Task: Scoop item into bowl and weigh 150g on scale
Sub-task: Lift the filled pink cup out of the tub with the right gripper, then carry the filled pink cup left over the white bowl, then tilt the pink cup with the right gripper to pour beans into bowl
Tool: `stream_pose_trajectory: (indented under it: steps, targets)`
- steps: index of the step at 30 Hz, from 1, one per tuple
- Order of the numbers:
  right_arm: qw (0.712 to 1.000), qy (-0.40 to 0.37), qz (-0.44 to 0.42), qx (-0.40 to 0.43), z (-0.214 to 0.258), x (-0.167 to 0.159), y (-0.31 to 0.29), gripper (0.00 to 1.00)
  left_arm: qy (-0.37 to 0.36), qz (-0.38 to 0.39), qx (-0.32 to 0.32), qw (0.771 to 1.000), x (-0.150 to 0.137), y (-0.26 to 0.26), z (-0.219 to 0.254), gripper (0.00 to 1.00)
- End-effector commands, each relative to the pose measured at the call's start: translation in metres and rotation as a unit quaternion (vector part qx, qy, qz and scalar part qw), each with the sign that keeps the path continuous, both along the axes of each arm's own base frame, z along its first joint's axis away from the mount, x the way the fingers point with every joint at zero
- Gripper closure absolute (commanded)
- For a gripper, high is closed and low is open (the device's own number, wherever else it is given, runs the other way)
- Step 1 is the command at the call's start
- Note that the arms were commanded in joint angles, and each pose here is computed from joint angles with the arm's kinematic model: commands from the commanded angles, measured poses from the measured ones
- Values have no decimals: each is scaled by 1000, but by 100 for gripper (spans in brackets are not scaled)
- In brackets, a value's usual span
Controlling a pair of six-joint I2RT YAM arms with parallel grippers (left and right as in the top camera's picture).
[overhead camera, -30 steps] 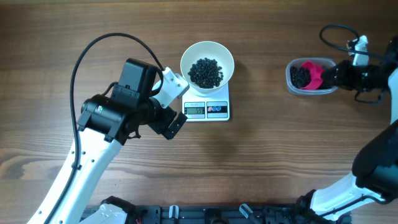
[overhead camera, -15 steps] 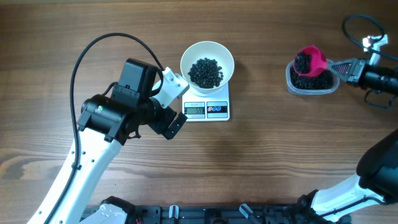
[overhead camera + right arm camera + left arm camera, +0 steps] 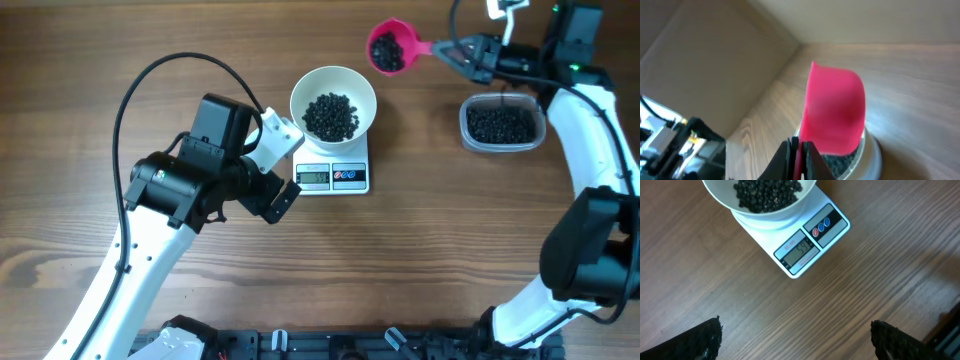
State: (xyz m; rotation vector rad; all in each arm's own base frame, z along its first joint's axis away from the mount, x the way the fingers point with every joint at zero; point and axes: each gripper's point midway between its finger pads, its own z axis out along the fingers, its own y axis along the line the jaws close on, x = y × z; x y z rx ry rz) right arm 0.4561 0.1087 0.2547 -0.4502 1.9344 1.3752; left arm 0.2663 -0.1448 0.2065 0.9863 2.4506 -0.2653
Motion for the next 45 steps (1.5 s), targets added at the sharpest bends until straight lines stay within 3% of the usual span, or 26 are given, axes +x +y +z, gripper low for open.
stream_pose_trajectory:
  steps: [1, 9, 16, 22, 29, 45]
  targets:
    - [1000, 3, 8, -12, -3, 4, 27, 96, -1, -9, -2, 1000, -2, 0, 0, 0]
    - [983, -136, 55, -114, -21, -1, 82, 96, -1, -9, -2, 1000, -2, 0, 0, 0]
    - [954, -232, 100, -163, -32, -10, 85, 95, -1, -9, -2, 1000, -2, 0, 0, 0]
    - [900, -360, 133, -207, -33, -9, 84, 96, -1, -9, -2, 1000, -2, 0, 0, 0]
    - [847, -436, 164, -255, -40, -11, 106, 96, -1, -9, -2, 1000, -2, 0, 0, 0]
    - [839, -406, 153, -328, -62, -3, 102, 96, -1, -9, -2, 1000, -2, 0, 0, 0]
